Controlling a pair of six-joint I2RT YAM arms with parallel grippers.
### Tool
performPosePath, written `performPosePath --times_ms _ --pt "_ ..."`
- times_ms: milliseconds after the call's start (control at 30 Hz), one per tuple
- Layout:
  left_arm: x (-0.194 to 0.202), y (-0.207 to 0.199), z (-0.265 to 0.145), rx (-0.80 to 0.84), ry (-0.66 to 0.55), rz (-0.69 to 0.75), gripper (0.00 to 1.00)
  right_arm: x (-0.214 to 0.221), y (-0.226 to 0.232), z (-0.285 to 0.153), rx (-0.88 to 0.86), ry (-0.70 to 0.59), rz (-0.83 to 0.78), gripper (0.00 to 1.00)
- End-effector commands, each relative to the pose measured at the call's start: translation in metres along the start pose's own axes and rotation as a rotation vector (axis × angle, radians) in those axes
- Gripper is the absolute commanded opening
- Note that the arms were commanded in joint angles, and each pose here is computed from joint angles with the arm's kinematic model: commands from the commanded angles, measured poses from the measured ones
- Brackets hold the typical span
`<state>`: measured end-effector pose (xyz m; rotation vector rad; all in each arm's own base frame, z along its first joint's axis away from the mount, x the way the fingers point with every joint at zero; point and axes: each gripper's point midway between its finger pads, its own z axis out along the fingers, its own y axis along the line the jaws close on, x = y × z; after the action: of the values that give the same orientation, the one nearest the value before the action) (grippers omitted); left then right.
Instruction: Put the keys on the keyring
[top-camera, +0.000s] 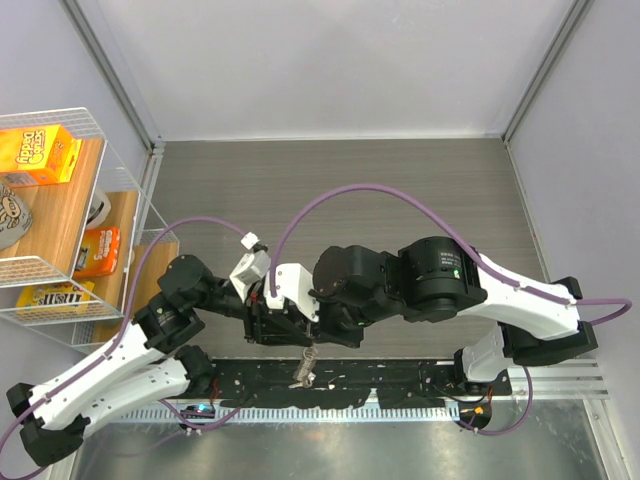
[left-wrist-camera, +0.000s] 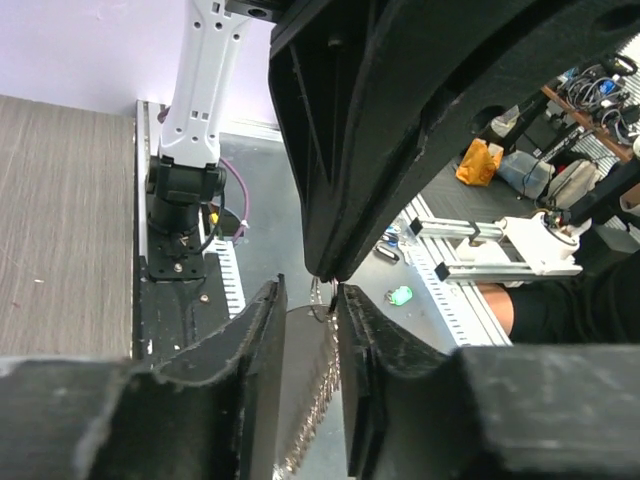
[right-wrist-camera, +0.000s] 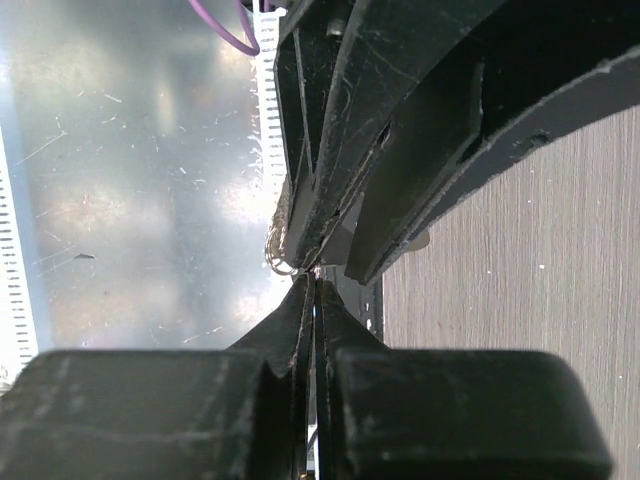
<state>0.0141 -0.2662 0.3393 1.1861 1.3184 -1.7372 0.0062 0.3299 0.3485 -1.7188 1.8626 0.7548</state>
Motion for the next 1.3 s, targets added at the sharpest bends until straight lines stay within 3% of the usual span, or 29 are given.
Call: performPosePath --times_ms 0,200,267,533,800,1067,1267 --pt "-0.007 -0.004 0.000 0.004 -0.010 0.038 0.28 -0.002 0.004 -0.020 -0.022 -0.026 0.020 0.05" --pt "-0.002 -0.002 0.000 0.006 0.002 0.021 0.15 -0.004 0.002 -0.019 -0.016 -0.031 0.023 0.05" --pt "-0.003 -0.002 0.000 0.005 0.001 0.020 0.00 -0.005 0.002 -0.019 -0.018 -0.037 0.024 0.05" --pt "-0.009 0.006 0.000 -0.052 -0.042 0.046 0.00 -0.016 0.002 -0.021 -0.014 -0.100 0.028 0.05" --pt "-0.029 0.001 -0.007 -0.084 -0.154 0.119 0.00 -0.024 0.001 -0.038 -0.017 -0.268 0.002 0.29" --pt "-0.042 -0.006 -0.007 -0.054 -0.232 0.148 0.00 -0.023 -0.003 -0.051 0.007 -0.410 -0.032 0.37" --pt "-0.051 -0.012 -0.010 -0.029 -0.309 0.180 0.00 -0.027 -0.010 -0.060 0.041 -0.557 -0.058 0.50"
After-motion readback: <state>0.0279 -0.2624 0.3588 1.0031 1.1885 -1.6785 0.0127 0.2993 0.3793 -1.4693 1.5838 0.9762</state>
